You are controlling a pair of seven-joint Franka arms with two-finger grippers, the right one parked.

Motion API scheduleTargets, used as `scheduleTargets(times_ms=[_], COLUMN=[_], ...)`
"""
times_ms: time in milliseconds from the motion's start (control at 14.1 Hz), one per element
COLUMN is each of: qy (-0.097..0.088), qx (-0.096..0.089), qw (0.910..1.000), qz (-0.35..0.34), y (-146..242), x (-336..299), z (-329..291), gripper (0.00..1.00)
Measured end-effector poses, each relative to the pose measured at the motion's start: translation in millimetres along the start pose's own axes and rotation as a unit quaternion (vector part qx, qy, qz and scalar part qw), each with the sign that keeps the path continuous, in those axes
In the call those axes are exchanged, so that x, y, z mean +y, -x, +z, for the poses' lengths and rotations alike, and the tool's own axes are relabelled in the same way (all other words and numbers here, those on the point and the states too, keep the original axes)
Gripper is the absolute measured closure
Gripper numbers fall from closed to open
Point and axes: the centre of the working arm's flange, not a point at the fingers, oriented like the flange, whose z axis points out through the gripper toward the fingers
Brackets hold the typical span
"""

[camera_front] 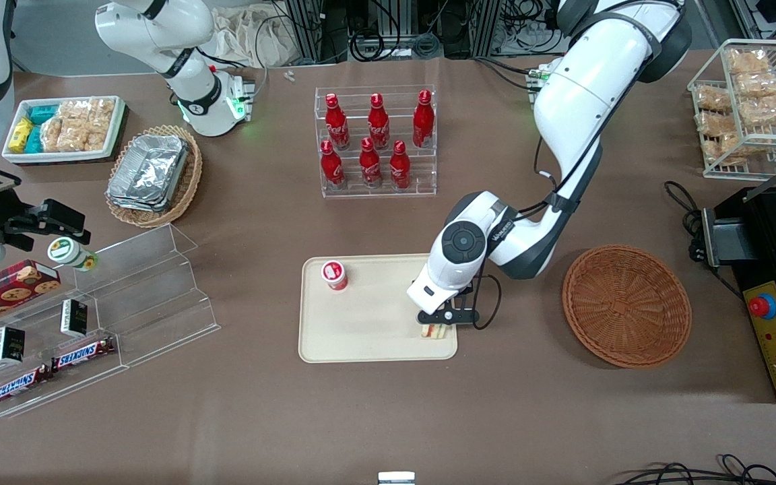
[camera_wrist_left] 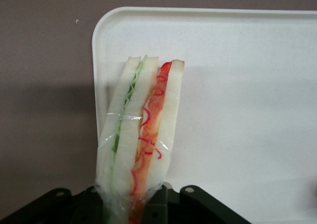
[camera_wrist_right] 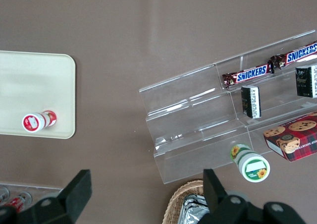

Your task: Place sandwich from basket to tray

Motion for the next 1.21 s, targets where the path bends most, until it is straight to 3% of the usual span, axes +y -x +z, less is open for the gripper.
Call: scheduleTargets(times_ms=[567,780,922,993,1206], qy=[0.014,0.021,0.014,0.016,0.021], qx=[0.026,0.054,0.058,0.054,0.014], qw=[0.9994,0.9973,0.9961,0.9962,0.9985], qz=[-0.020,-0.045,-0.065,-0.066,-0.049], y=[-11.4,-35.7,-48.7,-51.0,-51.9], x=[1.3,-17.3,-44.0,-54.6,-95.1], z=[-6.1,-59.6,-108.3,-131.4,-188.8], gripper=[0.00,0.00,0.00,0.00,0.00])
